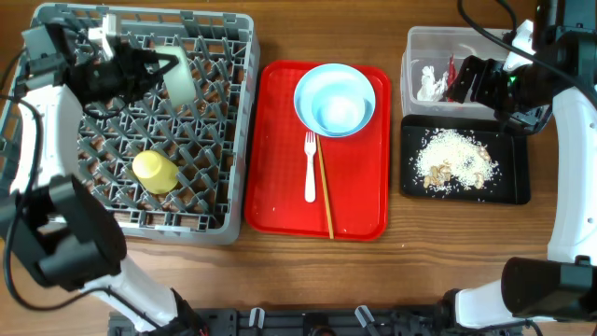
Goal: Sort waste into correct bins and load items into the dishwasher rack
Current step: 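Carry the green bowl to the dish rack and set it down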
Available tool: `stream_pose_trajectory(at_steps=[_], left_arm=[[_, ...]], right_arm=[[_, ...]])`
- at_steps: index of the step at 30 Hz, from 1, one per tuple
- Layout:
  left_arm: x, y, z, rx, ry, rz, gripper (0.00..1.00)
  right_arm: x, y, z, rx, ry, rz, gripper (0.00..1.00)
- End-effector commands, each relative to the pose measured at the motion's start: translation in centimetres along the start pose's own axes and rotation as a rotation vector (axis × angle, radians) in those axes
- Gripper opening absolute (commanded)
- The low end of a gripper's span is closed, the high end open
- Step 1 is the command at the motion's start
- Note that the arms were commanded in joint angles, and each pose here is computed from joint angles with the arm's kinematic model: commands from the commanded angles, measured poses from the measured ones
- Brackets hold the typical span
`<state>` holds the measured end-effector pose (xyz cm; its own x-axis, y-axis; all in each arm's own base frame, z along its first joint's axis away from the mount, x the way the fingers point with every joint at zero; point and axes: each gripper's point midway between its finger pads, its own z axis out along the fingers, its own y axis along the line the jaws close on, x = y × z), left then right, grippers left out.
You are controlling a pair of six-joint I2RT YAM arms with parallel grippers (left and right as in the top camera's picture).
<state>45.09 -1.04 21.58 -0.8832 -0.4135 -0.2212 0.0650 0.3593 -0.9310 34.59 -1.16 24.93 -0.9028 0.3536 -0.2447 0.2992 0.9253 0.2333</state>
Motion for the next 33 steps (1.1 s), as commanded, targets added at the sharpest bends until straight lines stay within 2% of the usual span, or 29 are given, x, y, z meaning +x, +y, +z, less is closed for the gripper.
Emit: stream_pose_trajectory(at_steps=[1,6,10,13,14,15,16,20,27,33], left_arm=[[0.0,0.8,0.2,0.082,0.026,-0.026,0.04],[-0.5,3.0,0.0,0.044,0.011,-0.065,0.04],[-1.0,6.3,-1.4,-0.101,-0.038,-0.12,0.04],[-0.9,8.2,-3.1,-0.178,-0.067,-0.179,0.09],[-0.8,9.0,-3.7,-0.214,-0.076,-0.206,0.14],[-0.6,9.8,-4.4,-0.256,-0.085,-0.233,0.34],[-0.4,10.7,-5.1,-0.301,-0.091,-0.259,0.46],[0.6,13.1,-7.5,-0.413,-0.109,-0.349,0.65],[0.7,13.1,-10.4,-0.419,-0.155,-0.376,0.74],[-0.3,9.9,-12.4,-0.429,-0.229,-0.282,0.78]], right_arm=[[-0.1,-0.3,-0.1,0.017,-0.005,0.012,1.0],[-0.1,-0.3,-0.1,0.017,-0.006,0.012,1.0],[-0.1,-0.3,-0.1,0.018,-0.002,0.013,1.0],[-0.1,-0.3,-0.1,0.018,-0.003,0.013,1.0],[-0.1,-0.3,-0.1,0.018,-0.002,0.013,1.0],[-0.1,-0.3,-0.1,0.018,-0.003,0.013,1.0],[-0.1,-0.3,-0.1,0.018,-0.003,0.013,1.0],[-0.1,-0.3,-0.1,0.018,-0.003,0.013,1.0],[-0.1,-0.3,-0.1,0.018,-0.003,0.012,1.0],[-0.1,-0.3,-0.1,0.018,-0.004,0.012,1.0]])
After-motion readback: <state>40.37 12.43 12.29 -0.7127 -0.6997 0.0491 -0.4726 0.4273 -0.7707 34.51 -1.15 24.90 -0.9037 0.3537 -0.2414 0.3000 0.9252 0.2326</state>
